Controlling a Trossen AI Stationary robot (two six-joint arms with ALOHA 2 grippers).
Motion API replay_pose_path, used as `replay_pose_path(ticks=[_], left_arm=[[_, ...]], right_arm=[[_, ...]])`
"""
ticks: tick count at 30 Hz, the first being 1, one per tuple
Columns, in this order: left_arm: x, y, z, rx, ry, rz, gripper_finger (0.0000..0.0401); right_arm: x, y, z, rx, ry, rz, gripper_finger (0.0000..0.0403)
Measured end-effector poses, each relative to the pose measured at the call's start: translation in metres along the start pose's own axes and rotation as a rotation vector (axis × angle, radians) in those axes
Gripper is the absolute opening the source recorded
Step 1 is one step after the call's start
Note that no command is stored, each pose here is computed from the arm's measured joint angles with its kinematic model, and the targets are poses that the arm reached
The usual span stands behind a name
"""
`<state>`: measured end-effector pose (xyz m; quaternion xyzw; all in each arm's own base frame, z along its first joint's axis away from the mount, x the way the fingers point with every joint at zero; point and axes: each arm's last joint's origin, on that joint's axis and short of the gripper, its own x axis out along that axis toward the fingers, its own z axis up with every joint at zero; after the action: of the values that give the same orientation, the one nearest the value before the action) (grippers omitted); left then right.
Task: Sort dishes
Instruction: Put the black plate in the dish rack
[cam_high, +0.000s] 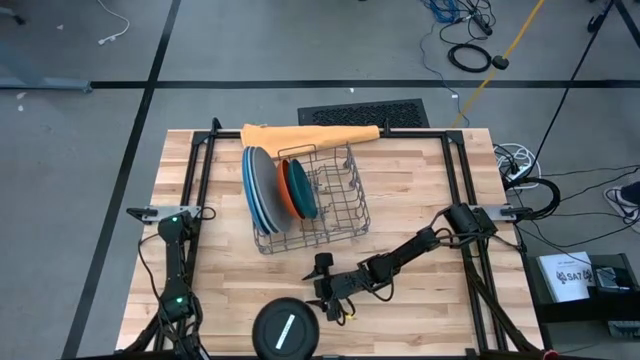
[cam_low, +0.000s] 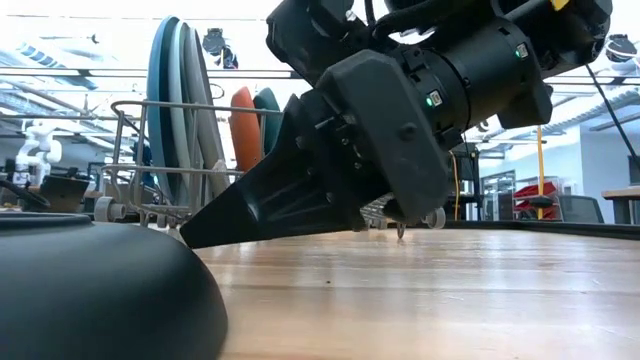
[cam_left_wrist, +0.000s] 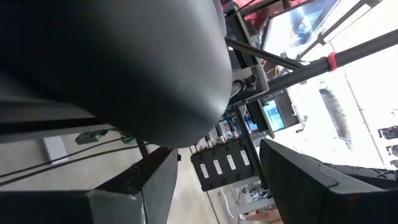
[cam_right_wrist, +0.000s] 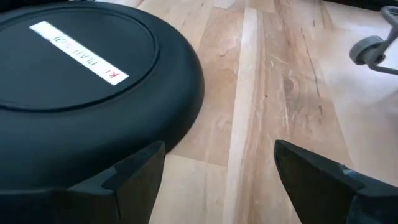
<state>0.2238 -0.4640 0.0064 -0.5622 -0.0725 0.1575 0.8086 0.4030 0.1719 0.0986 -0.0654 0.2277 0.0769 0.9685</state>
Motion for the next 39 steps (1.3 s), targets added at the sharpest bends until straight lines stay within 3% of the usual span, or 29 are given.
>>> replay_pose_path(ticks=[9,16,21,25,29,39], left_arm=[[0.0000,0.0007,0.0003,0.007,-0.005,-0.002,0.0228],[-0.0002,0.0011,0.0005,0.013,-0.011,-0.006,0.0228],[-0.0002,0.0013,0.0008,0.017,-0.019,-0.010,0.0228],[-0.0001,0.0017,0.0009,0.020,-0.022,-0.011,0.0228],[-0.0001,0.0018,0.0010,0.021,-0.025,-0.013,0.0228],[0.0000,0.0018,0.0012,0.023,-0.032,-0.017,0.0228]], right_arm=[[-0.0005,0.0050,-0.0005,-0.025,0.006,0.155,0.0298],[-0.0010,0.0067,0.0005,-0.024,-0.005,0.132,0.0285],[-0.0010,0.0059,0.0018,-0.013,-0.019,0.098,0.0213],[-0.0008,0.0033,0.0022,0.013,-0.023,0.017,0.0122],[-0.0006,0.0024,0.0022,0.014,-0.023,0.006,0.0024],[0.0040,0.0042,-0.0048,0.019,0.002,0.029,0.0001]])
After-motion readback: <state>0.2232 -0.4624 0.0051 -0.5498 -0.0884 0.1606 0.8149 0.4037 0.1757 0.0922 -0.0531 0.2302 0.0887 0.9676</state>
